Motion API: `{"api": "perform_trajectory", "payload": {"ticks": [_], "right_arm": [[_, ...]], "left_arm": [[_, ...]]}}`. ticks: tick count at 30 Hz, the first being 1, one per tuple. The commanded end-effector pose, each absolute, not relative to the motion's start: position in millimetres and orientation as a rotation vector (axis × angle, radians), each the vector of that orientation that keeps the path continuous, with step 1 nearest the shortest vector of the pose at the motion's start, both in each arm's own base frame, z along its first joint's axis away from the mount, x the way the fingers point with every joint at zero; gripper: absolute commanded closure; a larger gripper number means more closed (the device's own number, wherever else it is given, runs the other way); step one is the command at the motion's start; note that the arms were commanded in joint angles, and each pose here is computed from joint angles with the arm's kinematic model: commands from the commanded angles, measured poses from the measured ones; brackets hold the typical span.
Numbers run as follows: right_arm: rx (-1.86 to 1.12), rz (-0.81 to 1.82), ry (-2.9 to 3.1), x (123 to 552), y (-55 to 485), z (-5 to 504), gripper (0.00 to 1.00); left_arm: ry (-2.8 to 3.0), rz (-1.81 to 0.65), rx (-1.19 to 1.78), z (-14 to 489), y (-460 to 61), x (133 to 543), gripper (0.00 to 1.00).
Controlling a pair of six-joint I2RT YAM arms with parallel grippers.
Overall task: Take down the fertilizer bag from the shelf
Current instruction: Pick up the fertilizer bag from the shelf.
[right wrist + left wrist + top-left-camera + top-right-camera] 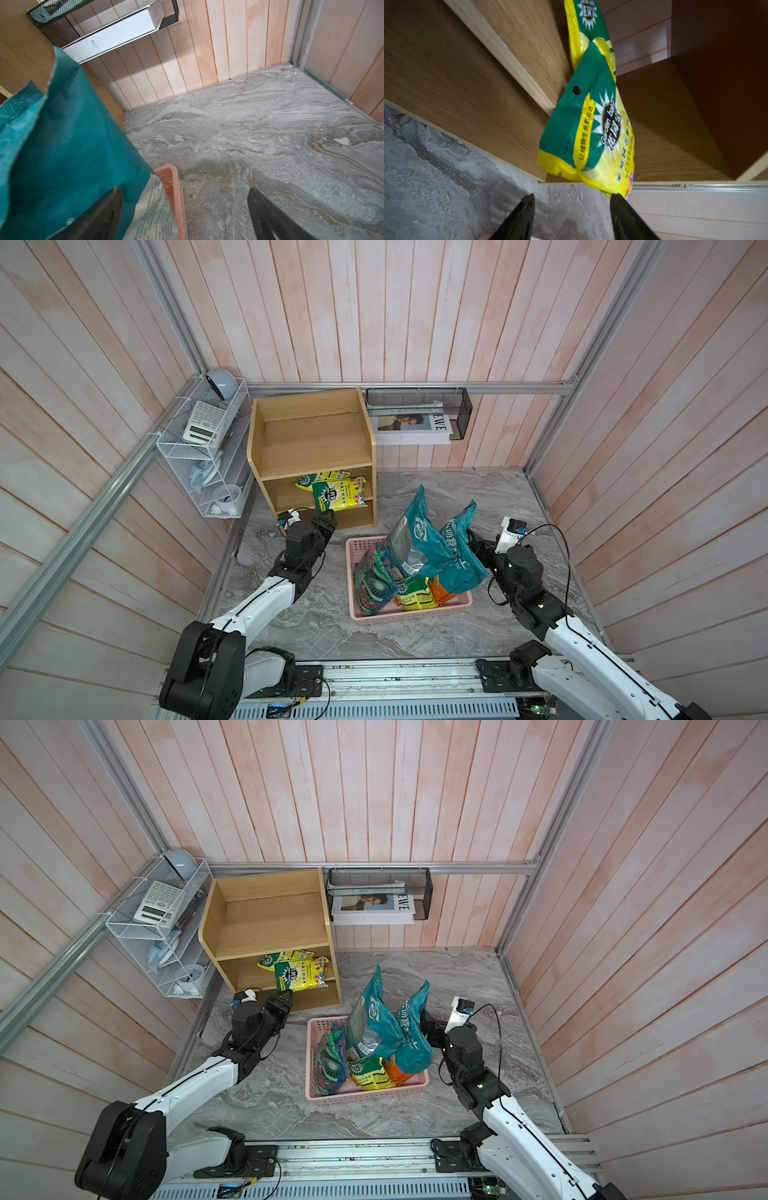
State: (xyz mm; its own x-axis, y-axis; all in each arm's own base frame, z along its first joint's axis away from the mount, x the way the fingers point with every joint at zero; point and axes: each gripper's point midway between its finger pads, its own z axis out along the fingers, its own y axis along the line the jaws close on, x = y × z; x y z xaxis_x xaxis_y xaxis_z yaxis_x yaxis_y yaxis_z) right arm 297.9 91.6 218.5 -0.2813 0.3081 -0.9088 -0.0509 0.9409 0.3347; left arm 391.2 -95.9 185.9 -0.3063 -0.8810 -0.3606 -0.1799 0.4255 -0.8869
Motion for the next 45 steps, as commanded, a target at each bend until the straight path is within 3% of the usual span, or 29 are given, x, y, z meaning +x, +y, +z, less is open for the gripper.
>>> {"api": "perform_trajectory", "payload": {"ticks": [1,9,14,25,35,45], "right_arm": [[0.169,0.352,1.817,298.1,94.7,221.0,0.02],[0.168,0.353,1.819,298.2,95.1,220.6,0.02],[0.167,0.352,1.823,298.8,95.5,219.3,0.02],[0.165,0.352,1.824,298.6,95.6,218.6,0.02],[0.165,0.35,1.826,299.3,95.9,217.4,0.02],[0.162,0.347,1.83,299.7,96.2,216.2,0.02]], "left_arm": [[1.68,-1.053,-0.911,198.2,-98.6,400.9,0.38],[1.671,-0.962,-0.93,203.1,-84.9,413.4,0.4],[1.645,-0.916,-0.946,210.0,-75.1,416.0,0.51],[1.627,-0.953,-0.98,205.9,-73.6,434.7,0.51],[1.603,-0.902,-1.001,212.3,-60.8,439.5,1.0],[1.595,-0.914,-0.932,250.4,-62.9,417.2,1.0]]}}
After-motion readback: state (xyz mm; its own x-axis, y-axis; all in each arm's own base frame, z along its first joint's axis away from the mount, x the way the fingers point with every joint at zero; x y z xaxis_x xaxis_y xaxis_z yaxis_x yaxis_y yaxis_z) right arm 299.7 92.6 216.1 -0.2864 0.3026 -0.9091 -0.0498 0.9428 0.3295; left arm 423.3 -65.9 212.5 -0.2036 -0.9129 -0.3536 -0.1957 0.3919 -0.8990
